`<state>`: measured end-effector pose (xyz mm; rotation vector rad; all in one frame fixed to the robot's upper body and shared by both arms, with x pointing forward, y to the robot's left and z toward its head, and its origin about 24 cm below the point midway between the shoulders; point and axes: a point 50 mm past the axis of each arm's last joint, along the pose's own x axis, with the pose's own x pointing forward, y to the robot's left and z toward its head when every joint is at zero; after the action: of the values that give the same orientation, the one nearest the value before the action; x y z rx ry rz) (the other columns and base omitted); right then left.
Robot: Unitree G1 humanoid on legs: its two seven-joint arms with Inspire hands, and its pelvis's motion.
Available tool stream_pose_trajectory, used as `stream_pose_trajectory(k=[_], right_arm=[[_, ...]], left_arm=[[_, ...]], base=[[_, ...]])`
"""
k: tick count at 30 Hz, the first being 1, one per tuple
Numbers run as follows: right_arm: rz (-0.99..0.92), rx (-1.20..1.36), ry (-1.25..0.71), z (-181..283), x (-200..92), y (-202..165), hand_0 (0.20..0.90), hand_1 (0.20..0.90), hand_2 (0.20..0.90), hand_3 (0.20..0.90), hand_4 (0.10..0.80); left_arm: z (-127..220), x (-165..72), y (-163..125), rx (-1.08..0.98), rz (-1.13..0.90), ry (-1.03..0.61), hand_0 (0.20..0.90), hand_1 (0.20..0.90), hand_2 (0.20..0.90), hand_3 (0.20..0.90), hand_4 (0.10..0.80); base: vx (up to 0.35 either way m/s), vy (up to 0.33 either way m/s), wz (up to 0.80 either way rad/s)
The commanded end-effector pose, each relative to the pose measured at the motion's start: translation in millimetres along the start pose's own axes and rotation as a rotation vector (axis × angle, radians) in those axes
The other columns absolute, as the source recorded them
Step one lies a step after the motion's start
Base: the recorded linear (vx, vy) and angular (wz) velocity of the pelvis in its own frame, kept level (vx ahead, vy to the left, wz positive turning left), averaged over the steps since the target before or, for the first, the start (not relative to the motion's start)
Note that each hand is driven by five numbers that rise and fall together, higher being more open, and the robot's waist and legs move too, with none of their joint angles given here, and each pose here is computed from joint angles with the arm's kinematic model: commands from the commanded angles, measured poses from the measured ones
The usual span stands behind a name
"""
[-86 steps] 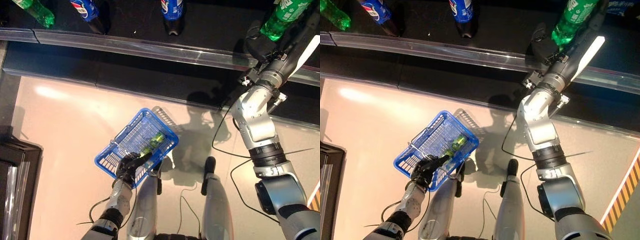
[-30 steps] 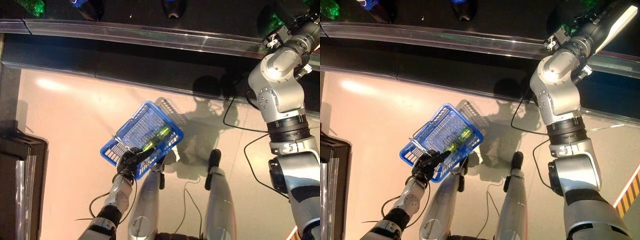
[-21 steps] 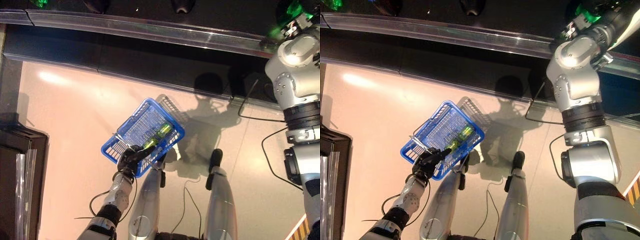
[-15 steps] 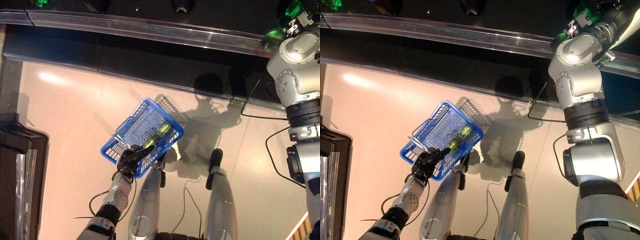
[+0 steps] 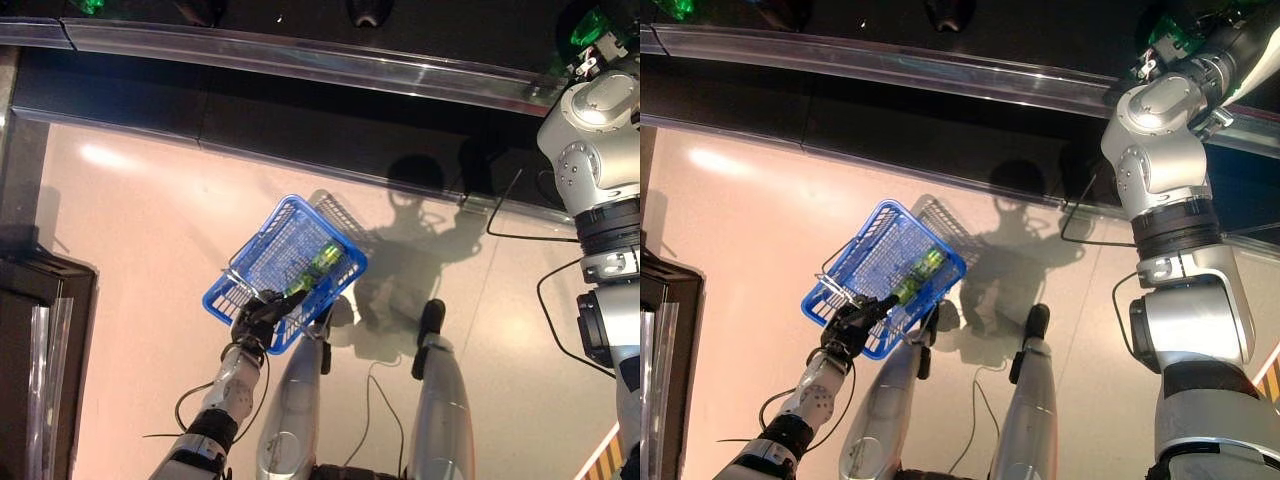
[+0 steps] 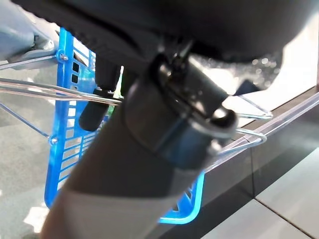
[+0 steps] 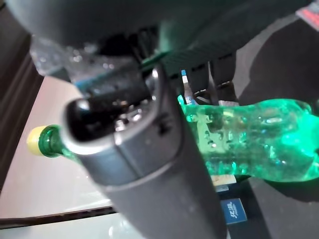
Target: Pick up the drink and place into the basket.
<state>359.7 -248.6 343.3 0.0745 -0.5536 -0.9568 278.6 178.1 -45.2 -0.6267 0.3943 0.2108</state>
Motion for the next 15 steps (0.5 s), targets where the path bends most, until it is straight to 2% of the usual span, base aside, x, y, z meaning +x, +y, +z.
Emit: stream_pose_trajectory(k=[1,8,15], right_arm=[[0.01,0.247,-0.507,119,2,-23,0.3,0.3,0.3,0.2,0.1],[0.263,0.258,-0.571,103,-33,-28,0.3,0.3,0.3,0.2,0.1],[0.465,0.319,-0.471,66,-55,-36,0.3,0.3,0.3,0.2,0.1]], left_arm=[[10,-35,79,0.027,0.179,-0.07,0.3,0.3,0.3,0.2,0.1],[41,-35,68,-0.067,0.092,-0.252,0.3,0.3,0.3,0.2,0.1],[57,-42,52,-0.065,-0.04,-0.347,0.3,0.3,0.3,0.2,0.1]], base=[[-0.028,0.032,0.0],[-0.006,0.013,0.01],[0.0,0.014,0.08]])
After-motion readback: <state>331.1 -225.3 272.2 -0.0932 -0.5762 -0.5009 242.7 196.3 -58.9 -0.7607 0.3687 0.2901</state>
